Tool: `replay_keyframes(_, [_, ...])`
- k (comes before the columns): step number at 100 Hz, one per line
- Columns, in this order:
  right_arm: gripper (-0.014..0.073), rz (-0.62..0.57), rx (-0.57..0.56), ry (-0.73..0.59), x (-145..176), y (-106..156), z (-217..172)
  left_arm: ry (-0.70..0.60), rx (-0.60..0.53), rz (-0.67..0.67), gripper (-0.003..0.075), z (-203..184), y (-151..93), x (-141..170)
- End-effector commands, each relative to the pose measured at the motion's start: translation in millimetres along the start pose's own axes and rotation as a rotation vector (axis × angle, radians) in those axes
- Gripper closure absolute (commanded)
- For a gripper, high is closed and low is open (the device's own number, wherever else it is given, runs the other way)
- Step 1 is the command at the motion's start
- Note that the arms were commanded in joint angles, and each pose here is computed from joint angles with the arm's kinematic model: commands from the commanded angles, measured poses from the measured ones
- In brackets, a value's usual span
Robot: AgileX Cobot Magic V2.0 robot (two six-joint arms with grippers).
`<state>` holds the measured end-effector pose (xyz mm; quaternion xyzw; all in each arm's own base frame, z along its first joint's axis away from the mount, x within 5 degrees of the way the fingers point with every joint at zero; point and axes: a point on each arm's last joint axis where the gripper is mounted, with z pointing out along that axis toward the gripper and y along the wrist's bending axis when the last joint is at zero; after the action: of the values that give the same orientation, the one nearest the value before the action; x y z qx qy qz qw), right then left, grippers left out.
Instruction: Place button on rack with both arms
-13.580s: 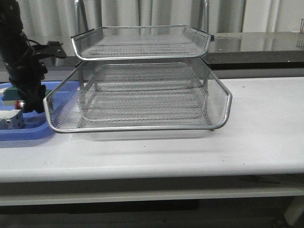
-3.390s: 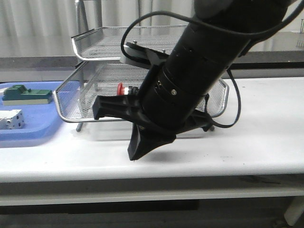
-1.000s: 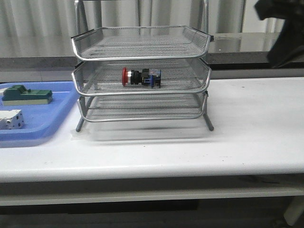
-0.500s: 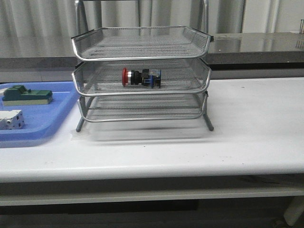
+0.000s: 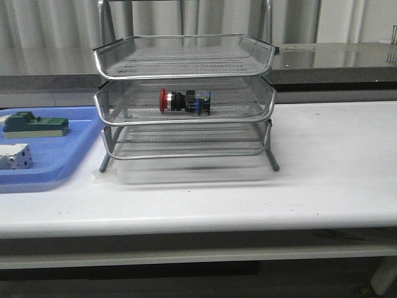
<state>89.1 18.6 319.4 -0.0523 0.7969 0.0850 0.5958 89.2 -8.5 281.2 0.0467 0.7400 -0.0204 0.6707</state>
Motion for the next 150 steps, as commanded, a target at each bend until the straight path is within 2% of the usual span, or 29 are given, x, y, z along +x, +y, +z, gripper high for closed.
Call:
replay_keyframes(1, [0.0664, -0.014, 0.009, -0.088, -13, 0, -3, -0.086, -0.033, -0.021, 0.0741, -1, 3, -15])
replay_keyframes(44, [0.0664, -0.017, 0.012, -0.080, -9, -1, -2, -0.086, -0.033, -0.021, 0.0741, -1, 3, -15])
replay_keyframes(64, [0.0664, -0.040, 0.028, -0.114, 20, -4, -4, -0.086, -0.033, -0.021, 0.0741, -1, 3, -15])
replay_keyframes(85, [0.0664, -0.041, 0.037, -0.265, 53, -7, -12, -0.086, -0.033, -0.021, 0.0741, -1, 3, -15])
replay_keyframes(112, [0.0664, -0.028, 0.113, -0.425, 85, -13, -20, -0.086, -0.033, -0.021, 0.0741, -1, 3, -15])
replay_keyframes(150, [0.0664, -0.023, 0.120, -0.371, 115, -16, -5, -0.084, -0.033, -0.021, 0.0741, -1, 3, -14])
